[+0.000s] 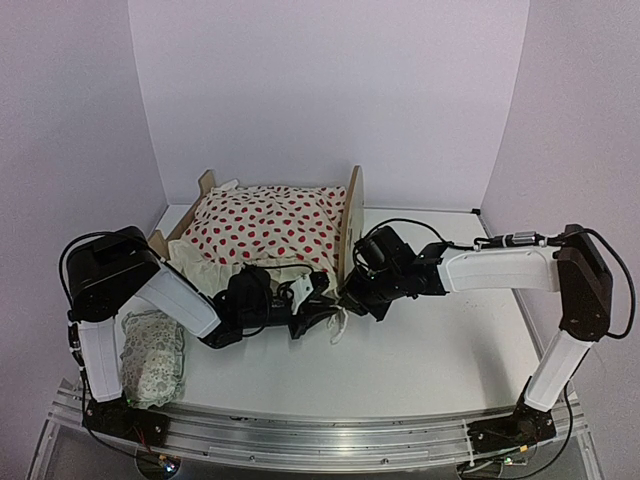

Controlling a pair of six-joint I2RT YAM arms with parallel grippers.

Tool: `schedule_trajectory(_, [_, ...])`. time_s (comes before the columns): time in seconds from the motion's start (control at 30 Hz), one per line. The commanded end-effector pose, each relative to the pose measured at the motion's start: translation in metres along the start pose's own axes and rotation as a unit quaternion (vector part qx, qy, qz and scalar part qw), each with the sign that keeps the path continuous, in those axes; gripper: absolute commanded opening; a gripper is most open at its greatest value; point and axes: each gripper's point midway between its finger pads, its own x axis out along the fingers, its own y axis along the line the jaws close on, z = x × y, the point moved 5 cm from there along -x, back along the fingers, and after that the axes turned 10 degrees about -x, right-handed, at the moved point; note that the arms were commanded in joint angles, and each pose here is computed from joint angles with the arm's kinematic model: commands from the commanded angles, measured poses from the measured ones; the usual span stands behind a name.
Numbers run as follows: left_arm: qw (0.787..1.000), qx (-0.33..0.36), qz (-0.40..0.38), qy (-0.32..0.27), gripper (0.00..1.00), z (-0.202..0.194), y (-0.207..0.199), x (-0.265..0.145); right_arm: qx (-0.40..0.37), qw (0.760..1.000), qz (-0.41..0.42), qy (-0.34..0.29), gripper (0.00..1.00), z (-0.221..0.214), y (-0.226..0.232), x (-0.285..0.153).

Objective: Set up the pet bed
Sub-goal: Tie the right ropes of the mattress at the bed frame base.

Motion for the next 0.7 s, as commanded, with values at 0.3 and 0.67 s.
schedule_trajectory(0.3, [0.998,0.009,0.062,-0.012,0.16,0.006,0.017,0.005,0.015,0.998,0.026,0.054,0.00,-0.012,0.016,-0.008])
schedule_trajectory(0.67, [0.995,0.004,0.097,-0.010,0.16,0.015,0.025,0.005,0.016,0.996,0.017,0.086,0.00,-0.023,0.014,-0.004])
